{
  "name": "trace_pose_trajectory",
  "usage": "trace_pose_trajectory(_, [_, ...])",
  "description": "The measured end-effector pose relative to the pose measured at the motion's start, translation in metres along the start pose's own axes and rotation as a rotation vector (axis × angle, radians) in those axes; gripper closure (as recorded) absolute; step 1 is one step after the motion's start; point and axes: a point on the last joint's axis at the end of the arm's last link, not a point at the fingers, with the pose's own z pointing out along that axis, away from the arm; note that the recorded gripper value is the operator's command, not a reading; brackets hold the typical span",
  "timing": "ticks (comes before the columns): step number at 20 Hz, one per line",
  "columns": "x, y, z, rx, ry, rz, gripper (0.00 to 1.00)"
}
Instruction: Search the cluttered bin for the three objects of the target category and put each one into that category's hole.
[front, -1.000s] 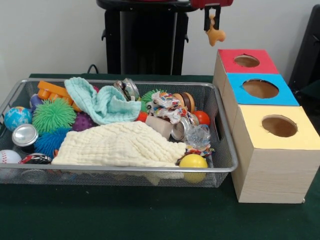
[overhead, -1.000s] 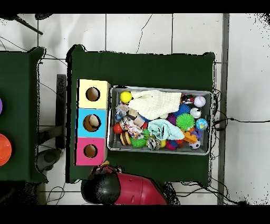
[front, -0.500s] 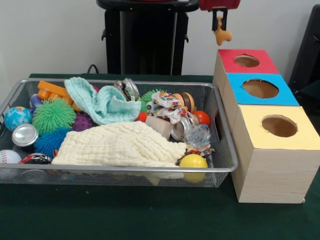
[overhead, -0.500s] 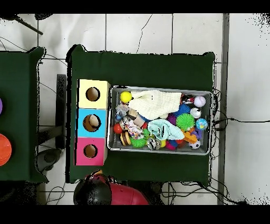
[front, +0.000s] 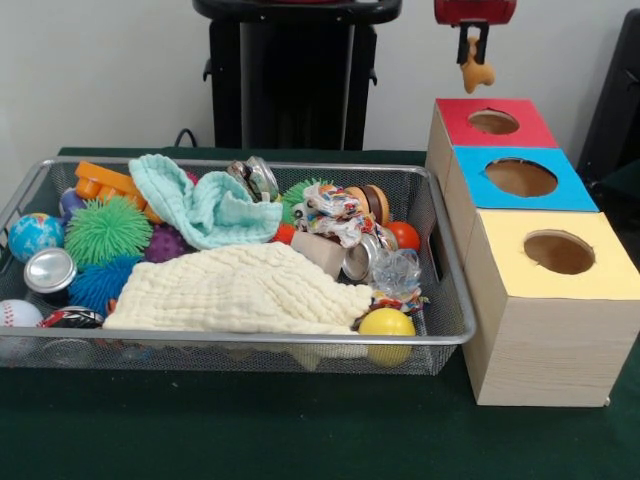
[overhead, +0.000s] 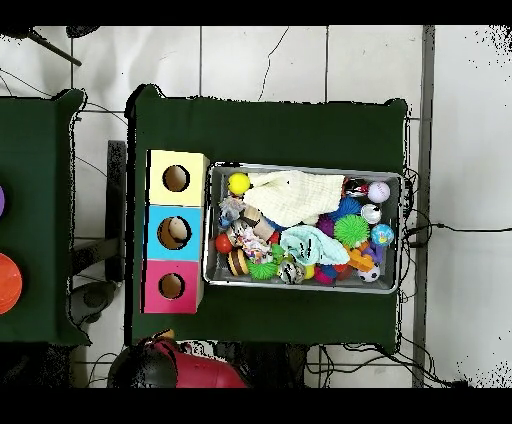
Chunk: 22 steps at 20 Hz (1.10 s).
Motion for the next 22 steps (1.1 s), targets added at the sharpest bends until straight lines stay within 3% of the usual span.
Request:
trace_pose_trajectory(8, [0.017,0.015,0.024,0.029,0.002,0.024,1.0])
trace_pose_trajectory(22, [0.01,0.016,0.039,0.056,-0.01,0.021,1.0])
